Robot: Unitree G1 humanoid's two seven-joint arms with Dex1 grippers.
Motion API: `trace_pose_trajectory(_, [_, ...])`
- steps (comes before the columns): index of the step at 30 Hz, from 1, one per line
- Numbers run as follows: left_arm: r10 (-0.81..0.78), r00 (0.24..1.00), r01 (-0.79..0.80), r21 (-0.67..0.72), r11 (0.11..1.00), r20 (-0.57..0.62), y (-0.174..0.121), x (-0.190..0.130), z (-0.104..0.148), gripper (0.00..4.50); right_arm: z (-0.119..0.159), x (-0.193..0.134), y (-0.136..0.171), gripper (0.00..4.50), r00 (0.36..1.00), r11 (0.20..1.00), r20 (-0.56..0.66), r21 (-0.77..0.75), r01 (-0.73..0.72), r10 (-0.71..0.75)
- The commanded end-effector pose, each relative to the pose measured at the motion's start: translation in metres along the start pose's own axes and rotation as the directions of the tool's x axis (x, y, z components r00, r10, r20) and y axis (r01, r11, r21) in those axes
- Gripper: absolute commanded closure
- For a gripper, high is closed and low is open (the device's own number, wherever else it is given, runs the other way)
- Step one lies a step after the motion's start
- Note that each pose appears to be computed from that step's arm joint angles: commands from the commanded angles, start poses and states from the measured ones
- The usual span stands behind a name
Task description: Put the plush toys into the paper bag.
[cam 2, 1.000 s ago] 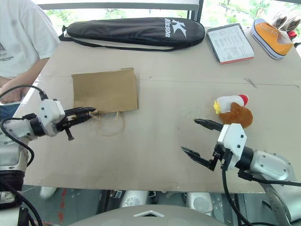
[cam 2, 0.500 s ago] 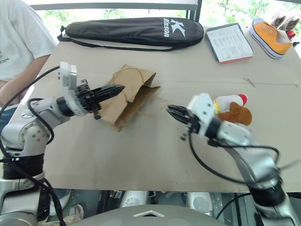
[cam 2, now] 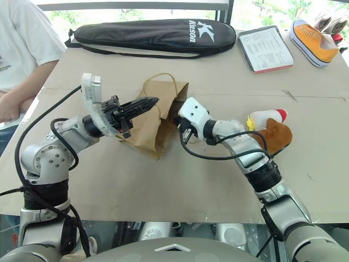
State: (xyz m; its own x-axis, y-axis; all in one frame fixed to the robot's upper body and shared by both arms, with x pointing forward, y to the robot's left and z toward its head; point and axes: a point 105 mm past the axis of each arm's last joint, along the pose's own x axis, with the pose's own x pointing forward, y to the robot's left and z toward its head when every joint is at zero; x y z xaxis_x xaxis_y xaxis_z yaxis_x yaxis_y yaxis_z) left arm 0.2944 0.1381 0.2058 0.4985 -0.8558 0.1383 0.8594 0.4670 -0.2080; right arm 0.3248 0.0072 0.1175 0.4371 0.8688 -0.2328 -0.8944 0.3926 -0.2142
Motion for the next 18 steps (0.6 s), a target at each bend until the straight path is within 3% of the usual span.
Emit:
trace_pose_trajectory(1, [-0.017, 0.999, 0.015, 0.04, 0.999, 0.034, -0.01, 0.0, 0.011, 4.5, 0.015, 0.011, 0.008, 4.45, 0.996, 0.995, 0.062, -0.084, -0.056, 0.061])
trace_pose_trajectory(4, [-0.013, 0.999, 0.012, 0.036, 0.999, 0.034, -0.014, 0.002, 0.008, 4.5, 0.004, 0.024, 0.018, 4.45, 0.992, 0.986, 0.031, -0.114, -0.121, 0.126])
trace_pose_trajectory(8, [0.013, 0.998, -0.015, 0.027, 1.0, 0.061, -0.014, 0.002, 0.01, 4.5, -0.031, 0.037, 0.029, 4.45, 0.979, 0.969, -0.086, -0.149, -0.198, 0.187])
trace_pose_trajectory(13, [0.181, 0.963, -0.189, 0.021, 0.982, 0.2, 0.011, -0.024, 0.044, 4.5, -0.083, 0.028, 0.027, 4.45, 0.965, 0.986, -0.214, -0.036, -0.16, 0.149])
trace_pose_trajectory(18, [0.25, 0.937, -0.265, 0.031, 0.964, 0.245, 0.019, -0.04, 0.061, 4.5, -0.078, 0.018, 0.013, 4.45, 0.982, 0.999, -0.183, -0.008, -0.052, 0.05])
